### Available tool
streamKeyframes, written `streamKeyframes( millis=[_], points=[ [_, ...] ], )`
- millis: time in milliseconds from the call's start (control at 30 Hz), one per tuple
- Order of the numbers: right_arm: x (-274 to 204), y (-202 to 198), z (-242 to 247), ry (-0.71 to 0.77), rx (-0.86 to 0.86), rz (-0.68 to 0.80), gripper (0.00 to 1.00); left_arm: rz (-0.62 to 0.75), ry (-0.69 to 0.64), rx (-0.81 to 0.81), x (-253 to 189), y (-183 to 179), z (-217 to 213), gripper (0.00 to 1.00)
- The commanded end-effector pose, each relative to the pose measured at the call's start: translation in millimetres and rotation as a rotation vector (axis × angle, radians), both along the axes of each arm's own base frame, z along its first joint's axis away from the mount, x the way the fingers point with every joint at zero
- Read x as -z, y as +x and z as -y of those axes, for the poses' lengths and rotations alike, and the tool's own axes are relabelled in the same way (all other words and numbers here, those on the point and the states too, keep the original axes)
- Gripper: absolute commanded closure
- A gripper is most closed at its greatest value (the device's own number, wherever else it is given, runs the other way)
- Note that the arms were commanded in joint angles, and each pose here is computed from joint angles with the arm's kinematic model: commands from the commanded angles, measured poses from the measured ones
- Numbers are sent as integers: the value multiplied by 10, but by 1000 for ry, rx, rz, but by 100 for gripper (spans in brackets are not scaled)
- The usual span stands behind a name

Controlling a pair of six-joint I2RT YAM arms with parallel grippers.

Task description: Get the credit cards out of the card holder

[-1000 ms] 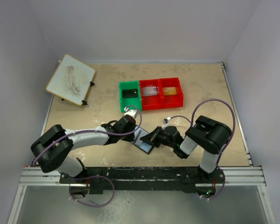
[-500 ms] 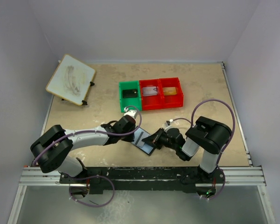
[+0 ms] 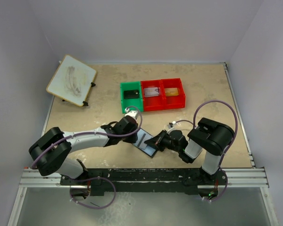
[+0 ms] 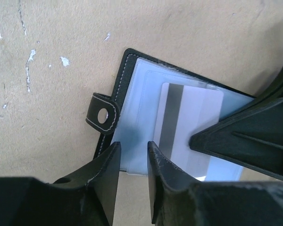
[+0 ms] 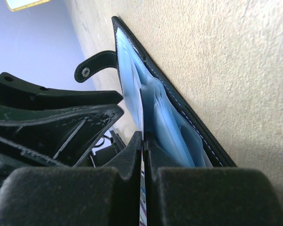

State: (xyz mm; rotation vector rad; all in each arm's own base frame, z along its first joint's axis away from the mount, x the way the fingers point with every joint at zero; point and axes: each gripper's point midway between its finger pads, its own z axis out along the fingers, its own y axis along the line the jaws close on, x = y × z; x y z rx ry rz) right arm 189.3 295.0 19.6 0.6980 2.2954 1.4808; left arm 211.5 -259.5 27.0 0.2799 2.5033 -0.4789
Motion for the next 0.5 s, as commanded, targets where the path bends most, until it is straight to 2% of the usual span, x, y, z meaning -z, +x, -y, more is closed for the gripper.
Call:
streamKeyframes(
  millis=[0,133,267,467],
  points=[
    [53,0,12,-20,-4,-8,100,63,-181,30,-507,74,340,70],
    [80,-4,7,-24,-9,-13,100,36,-227,68,-589,72,547,68],
    [69,-11,9,-15,-8,-12,100,-17,-196,52,-378,11,609,71],
    [42,-5,44,-19,3,-4,100,-75,-67,-60,115,-62,299,74]
  ],
)
